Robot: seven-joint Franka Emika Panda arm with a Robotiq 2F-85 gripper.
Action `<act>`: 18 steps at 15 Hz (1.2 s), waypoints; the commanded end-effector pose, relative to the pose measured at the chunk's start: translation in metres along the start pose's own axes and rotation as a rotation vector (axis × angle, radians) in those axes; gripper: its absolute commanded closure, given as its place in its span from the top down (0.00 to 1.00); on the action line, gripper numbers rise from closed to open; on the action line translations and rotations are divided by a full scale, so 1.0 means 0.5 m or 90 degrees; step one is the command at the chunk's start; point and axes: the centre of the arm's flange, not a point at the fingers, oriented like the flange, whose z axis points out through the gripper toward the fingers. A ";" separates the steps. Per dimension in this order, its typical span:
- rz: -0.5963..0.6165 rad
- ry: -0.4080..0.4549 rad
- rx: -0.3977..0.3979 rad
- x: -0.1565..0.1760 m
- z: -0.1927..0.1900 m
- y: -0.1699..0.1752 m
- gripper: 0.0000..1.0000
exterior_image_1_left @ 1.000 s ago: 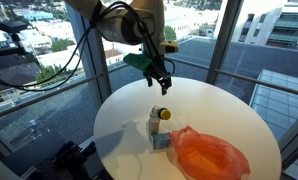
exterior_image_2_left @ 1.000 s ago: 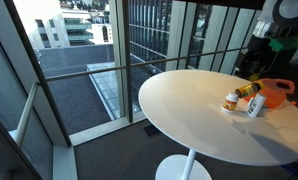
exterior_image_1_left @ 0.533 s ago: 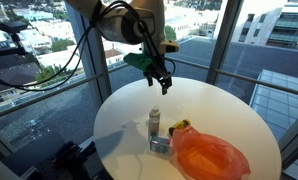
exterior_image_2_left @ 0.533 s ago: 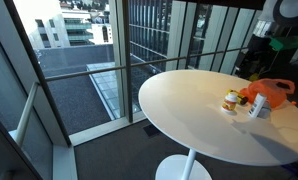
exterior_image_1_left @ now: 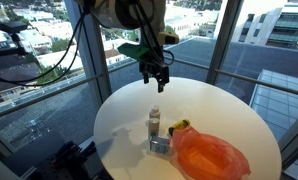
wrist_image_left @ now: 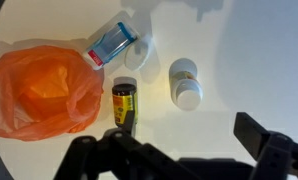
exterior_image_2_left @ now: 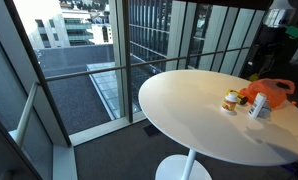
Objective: Take the black bottle out the carrier bag
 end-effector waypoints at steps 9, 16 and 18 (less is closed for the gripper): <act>-0.082 -0.085 0.028 -0.156 -0.187 0.113 1.00; -0.076 -0.082 0.026 -0.157 -0.194 0.110 1.00; -0.076 -0.085 0.026 -0.156 -0.190 0.109 1.00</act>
